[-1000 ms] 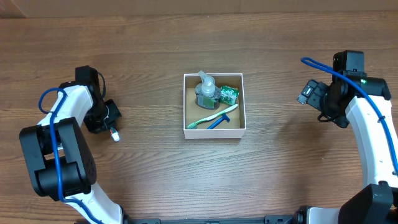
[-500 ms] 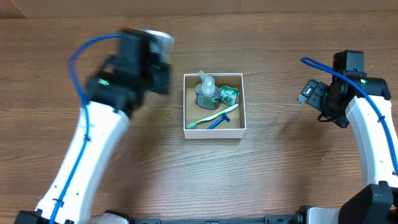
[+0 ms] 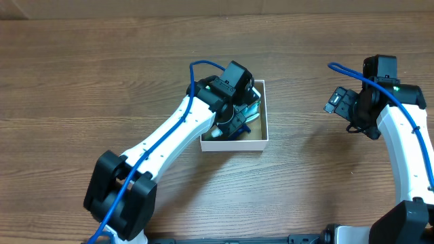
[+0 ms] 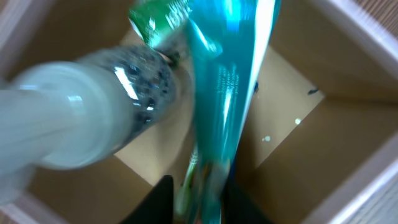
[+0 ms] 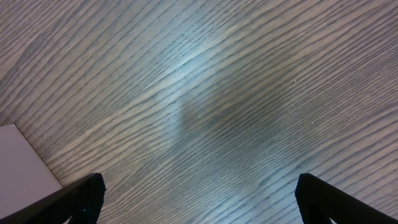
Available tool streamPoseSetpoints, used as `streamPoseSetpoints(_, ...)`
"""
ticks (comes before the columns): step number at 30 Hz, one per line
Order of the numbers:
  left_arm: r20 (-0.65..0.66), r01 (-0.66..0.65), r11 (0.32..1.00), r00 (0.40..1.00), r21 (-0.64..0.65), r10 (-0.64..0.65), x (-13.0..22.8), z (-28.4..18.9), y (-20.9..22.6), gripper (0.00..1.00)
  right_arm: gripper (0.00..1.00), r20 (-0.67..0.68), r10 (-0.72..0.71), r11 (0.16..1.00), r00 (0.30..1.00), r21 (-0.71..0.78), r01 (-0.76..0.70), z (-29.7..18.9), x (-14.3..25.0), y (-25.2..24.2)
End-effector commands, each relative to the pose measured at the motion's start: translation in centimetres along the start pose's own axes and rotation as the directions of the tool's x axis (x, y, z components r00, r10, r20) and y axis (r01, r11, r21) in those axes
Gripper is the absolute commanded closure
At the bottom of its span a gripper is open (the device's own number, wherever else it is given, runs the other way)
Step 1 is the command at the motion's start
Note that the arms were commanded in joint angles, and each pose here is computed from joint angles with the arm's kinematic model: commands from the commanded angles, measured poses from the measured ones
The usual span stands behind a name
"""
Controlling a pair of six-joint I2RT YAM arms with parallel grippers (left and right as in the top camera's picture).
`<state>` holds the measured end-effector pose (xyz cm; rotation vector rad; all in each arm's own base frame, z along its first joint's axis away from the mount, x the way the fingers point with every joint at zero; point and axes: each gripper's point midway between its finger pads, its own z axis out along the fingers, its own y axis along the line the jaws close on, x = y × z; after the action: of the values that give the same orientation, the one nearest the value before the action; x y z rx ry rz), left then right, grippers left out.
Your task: Pack container
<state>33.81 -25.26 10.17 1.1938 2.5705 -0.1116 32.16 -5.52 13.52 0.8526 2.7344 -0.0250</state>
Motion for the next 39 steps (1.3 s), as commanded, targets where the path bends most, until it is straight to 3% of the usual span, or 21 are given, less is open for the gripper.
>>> streamPoseSetpoints(1, 0.012, -0.012, 1.0, 1.0, -0.002, 0.012, -0.3, -0.4, -0.1, 0.57, 0.0, 0.011, -0.001, 1.0, 1.0, -0.003, 0.001, -0.3, -0.1, -0.1)
streamPoseSetpoints(6, 0.066, 0.087, 0.991, 0.995, -0.1, -0.08, -1.1, -6.0, 1.5, 0.54, 0.0, 0.012, -0.001, 1.0, 1.0, -0.003, 0.001, -0.3, -0.2, -0.1)
streamPoseSetpoints(7, 0.157, 0.19, 0.967, 0.974, -0.167, -0.164, -1.6, -10.0, 3.0, 0.53, 0.0, 0.019, -0.001, 1.0, 1.0, -0.007, 0.002, -0.3, -0.3, 0.0)
streamPoseSetpoints(9, 0.242, 0.292, 0.934, 0.94, -0.209, -0.24, -1.7, -12.6, 4.7, 0.48, 0.0, 0.017, -0.047, 0.998, 0.999, -0.039, 0.048, -0.3, -0.3, 0.7)
streamPoseSetpoints(11, 0.341, 0.44, 0.872, 0.87, -0.213, -0.355, -1.1, -15.6, 7.3, 0.39, 0.0, -0.001, -0.131, 0.977, 0.991, -0.169, 0.129, -0.6, 0.3, 3.2)
streamPoseSetpoints(13, 0.391, 0.578, 0.791, 0.787, -0.197, -0.478, 0.5, -17.1, 10.3, 0.32, 0.0, 0.006, -0.166, 0.964, 0.986, -0.207, 0.164, -0.8, 0.5, 4.4)
streamPoseSetpoints(18, 0.406, 0.745, 0.648, 0.648, -0.158, -0.645, 4.3, -17.3, 16.5, 0.11, 0.0, 0.12, -0.212, 0.937, 0.97, -0.255, 0.237, -2.2, -1.0, 7.7)
streamPoseSetpoints(19, 0.411, 0.78, 0.603, 0.612, -0.168, -0.676, 5.5, -17.3, 18.1, 0.0, 0.0, 0.196, -0.255, 0.924, 0.947, -0.241, 0.298, -3.2, -2.0, 9.1)
streamPoseSetpoints(23, 0.412, 0.833, 0.522, 0.547, -0.183, -0.729, 7.8, -17.2, 20.6, 0.0, 0.0, 0.329, -0.338, 0.894, 0.882, -0.179, 0.41, -4.4, -3.3, 11.5)
streamPoseSetpoints(29, 0.425, 0.825, 0.526, 0.561, -0.209, -0.71, 8.1, -17.4, 21.6, 0.0, 0.0, 0.431, -0.328, 0.873, 0.841, -0.202, 0.444, -5.6, -4.9, 13.5)
streamPoseSetpoints(34, 0.383, 0.815, 0.542, 0.577, -0.207, -0.721, 8.8, -17.3, 20.5, 0.0, 0.0, 0.395, -0.313, 0.886, 0.864, -0.207, 0.416, -6.5, -3.7, 12.3)
streamPoseSetpoints(39, 0.387, 0.806, 0.56, 0.587, -0.192, -0.712, 10.3, -19.8, 17.8, 0.0, 0.0, 0.418, -0.196, 0.913, 0.887, -0.253, 0.321, -10.6, -2.9, 9.4)
